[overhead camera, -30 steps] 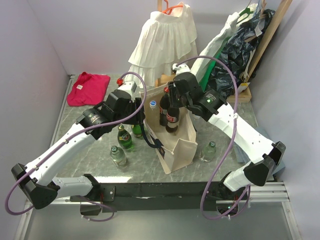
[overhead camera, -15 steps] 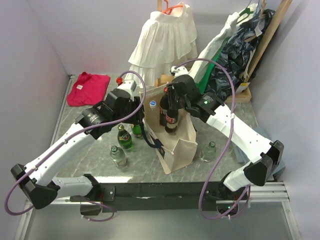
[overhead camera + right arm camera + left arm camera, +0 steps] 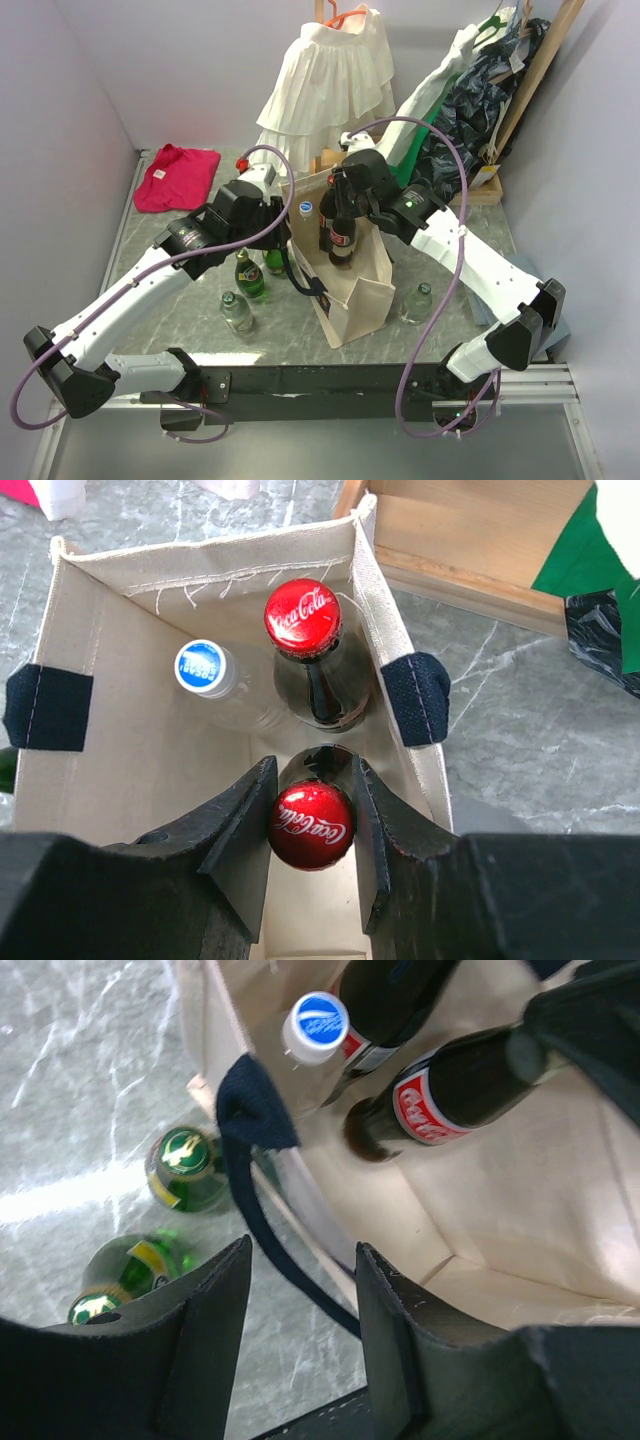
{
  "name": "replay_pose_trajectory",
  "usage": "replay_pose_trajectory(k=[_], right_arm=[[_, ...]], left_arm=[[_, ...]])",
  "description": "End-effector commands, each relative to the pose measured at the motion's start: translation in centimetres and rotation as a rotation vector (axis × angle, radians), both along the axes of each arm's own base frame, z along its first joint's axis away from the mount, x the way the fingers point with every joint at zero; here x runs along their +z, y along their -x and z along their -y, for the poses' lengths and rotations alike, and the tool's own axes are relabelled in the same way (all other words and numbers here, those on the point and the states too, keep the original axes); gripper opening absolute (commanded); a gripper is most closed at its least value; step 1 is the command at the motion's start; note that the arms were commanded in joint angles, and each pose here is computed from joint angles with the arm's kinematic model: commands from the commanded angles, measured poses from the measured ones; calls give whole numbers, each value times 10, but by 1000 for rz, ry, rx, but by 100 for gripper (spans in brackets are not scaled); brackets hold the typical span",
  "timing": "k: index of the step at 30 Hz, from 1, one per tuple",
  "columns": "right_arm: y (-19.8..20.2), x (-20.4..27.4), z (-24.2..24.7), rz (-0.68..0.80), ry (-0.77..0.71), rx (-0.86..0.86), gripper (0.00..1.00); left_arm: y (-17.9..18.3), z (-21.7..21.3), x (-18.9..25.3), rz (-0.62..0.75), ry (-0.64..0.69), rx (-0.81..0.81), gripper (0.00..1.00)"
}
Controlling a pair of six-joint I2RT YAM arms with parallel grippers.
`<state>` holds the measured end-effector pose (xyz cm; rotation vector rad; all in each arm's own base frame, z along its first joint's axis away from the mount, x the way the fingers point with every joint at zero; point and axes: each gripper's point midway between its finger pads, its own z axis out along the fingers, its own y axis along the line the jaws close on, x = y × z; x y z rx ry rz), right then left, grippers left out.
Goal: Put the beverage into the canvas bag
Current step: Place the drink in the canvas bag.
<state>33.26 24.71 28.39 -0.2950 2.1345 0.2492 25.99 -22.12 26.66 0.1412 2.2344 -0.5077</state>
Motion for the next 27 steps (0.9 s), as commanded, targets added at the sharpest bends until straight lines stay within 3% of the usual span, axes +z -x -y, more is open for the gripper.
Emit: replay_pose_trajectory(k=[1,7,19,22,27], right_arm=[[-16,55,-14,163,-147,-13,0],[-17,50,-14,157,-140,-14,0],[-19,35,-16,137,-116,-16,0],[-19,35,-16,137,-116,-16,0],[-20,31,-15,136,-107,-23,0]], left_arm=[[-2,15,22,53,96,-39,52],[-1,18,26,68,118,-56,53],[-6,16,-11,-11,39,-26,47],[-6,16,-18,-29,21,-25,39],[-5,14,-16,-29,10,-27,16]])
